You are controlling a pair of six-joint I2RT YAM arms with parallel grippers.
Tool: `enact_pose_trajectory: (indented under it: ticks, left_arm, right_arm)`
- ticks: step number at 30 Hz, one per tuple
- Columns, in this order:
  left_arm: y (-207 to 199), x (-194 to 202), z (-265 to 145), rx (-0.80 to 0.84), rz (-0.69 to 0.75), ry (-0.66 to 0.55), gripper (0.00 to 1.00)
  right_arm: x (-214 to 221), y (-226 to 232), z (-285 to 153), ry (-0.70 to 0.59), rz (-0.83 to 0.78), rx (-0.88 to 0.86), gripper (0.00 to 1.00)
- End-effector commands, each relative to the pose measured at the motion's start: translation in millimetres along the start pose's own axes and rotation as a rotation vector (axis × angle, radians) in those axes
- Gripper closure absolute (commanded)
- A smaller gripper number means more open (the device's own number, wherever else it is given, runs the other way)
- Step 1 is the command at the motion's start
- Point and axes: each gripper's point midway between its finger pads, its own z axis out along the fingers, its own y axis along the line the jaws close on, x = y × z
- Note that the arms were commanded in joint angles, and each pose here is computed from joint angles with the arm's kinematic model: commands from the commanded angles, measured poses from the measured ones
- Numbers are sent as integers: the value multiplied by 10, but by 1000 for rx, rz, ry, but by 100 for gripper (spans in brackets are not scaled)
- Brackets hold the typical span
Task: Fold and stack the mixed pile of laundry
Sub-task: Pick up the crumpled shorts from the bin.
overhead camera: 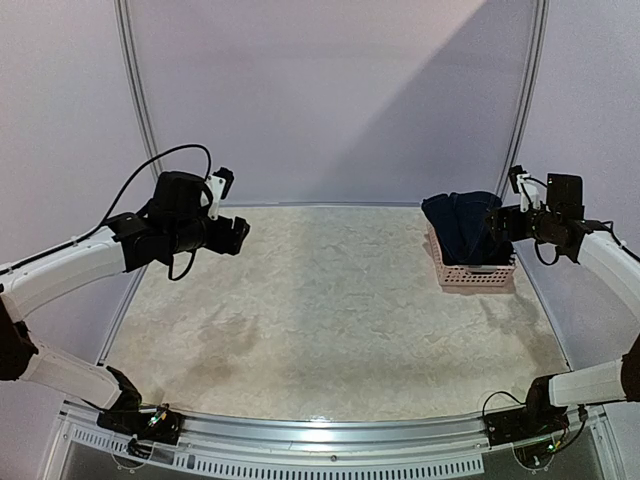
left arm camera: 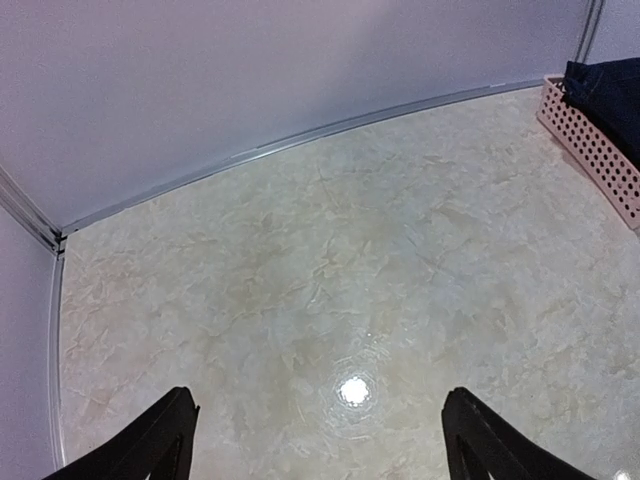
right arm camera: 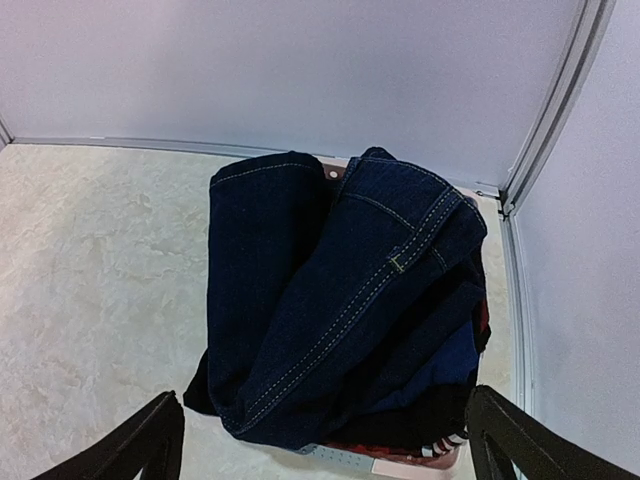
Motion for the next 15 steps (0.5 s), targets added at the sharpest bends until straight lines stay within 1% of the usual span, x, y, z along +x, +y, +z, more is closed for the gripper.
enact_pose_trajectory:
  ticks: [1, 5, 7, 8, 10, 11, 15]
  left_arm:
    - [-114, 20, -2, 42, 8, 12, 13]
    - [-105, 16, -13, 36, 11, 11, 14]
    - [-118, 14, -10, 42, 11, 11, 14]
    - [-125, 19, -7, 45, 11, 14, 14]
    - [-136, 29, 3, 48, 11, 18, 14]
    - [-142, 41, 11, 50, 9, 23, 15]
    - [-174, 64, 40, 63, 7, 35, 15]
  right_arm:
    - [-73, -119, -78, -24, 33, 68, 1]
    - [-131, -210, -109, -6, 45, 117, 1]
    - [-158, -207, -94, 19, 60, 110, 4]
    - [-123, -181, -36, 53, 72, 88, 8]
    - [-109, -172, 44, 105, 101, 70, 11]
    - [-55, -176, 133, 145, 116, 61, 12]
    - [12, -185, 374, 229, 197, 38, 17]
